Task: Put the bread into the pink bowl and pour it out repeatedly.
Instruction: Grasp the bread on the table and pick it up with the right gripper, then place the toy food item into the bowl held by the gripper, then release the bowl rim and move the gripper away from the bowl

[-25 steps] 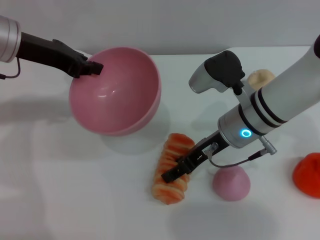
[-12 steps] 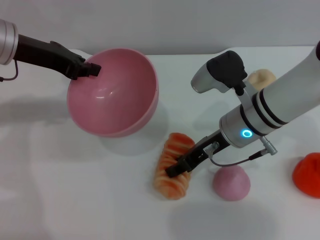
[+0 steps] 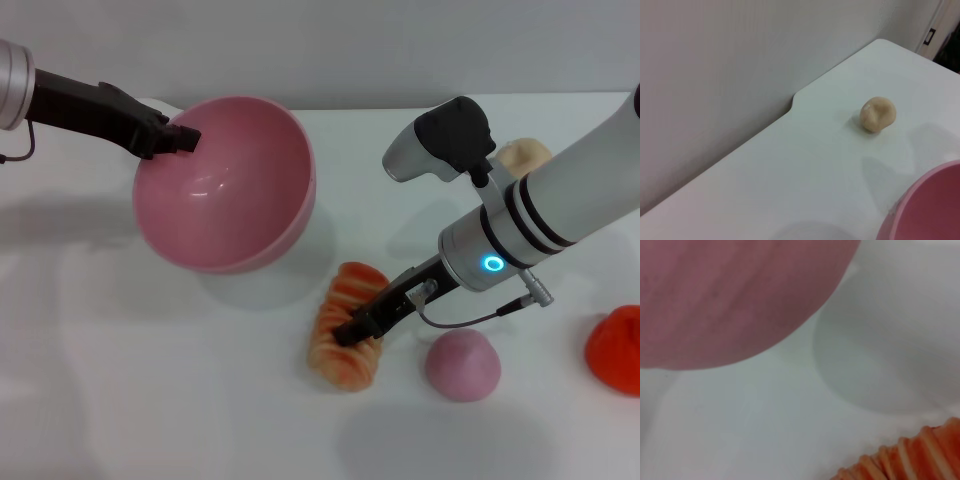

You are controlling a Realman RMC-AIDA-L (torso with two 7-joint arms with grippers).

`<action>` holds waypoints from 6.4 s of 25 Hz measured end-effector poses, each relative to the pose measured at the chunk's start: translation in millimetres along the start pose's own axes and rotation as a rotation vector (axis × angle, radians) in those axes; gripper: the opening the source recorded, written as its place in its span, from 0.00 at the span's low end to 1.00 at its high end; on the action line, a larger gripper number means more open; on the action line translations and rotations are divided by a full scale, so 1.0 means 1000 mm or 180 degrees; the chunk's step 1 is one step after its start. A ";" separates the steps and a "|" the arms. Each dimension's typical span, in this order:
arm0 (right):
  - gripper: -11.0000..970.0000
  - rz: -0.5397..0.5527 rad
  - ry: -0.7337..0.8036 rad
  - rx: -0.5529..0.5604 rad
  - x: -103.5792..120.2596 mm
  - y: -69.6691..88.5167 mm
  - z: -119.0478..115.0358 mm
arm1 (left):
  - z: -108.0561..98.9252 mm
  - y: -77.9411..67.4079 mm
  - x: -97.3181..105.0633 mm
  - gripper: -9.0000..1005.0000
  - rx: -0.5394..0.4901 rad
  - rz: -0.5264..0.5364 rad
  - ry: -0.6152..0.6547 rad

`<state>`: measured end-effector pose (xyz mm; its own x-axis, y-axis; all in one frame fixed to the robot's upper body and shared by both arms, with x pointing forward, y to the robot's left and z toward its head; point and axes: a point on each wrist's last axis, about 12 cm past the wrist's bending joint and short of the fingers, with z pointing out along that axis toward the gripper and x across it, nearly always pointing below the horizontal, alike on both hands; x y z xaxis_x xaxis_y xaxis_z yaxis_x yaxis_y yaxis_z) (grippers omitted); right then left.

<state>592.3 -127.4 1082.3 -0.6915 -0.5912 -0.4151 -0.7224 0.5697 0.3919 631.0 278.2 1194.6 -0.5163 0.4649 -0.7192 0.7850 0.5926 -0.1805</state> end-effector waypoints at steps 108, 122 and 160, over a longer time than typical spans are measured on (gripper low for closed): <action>0.21 -0.1627 -0.1341 0.0512 -0.069 0.112 -0.091 | 0.014 -0.002 0.003 0.05 -0.0027 -0.0008 0.0097; 0.58 -0.1797 -0.2253 0.0903 -0.063 0.118 -0.155 | 0.017 -0.004 0.004 0.05 -0.0012 -0.0009 0.0136; 0.68 -0.1370 -0.4800 0.2291 0.137 -0.037 -0.139 | 0.043 -0.007 0.033 0.05 -0.0186 -0.0465 0.0576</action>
<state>523.4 -308.8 1124.4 0.4532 0.0167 -0.8912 -0.4017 0.8964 -0.1874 623.3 261.3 1143.9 -0.6800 0.4787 -0.5554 0.6791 0.6969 -0.2307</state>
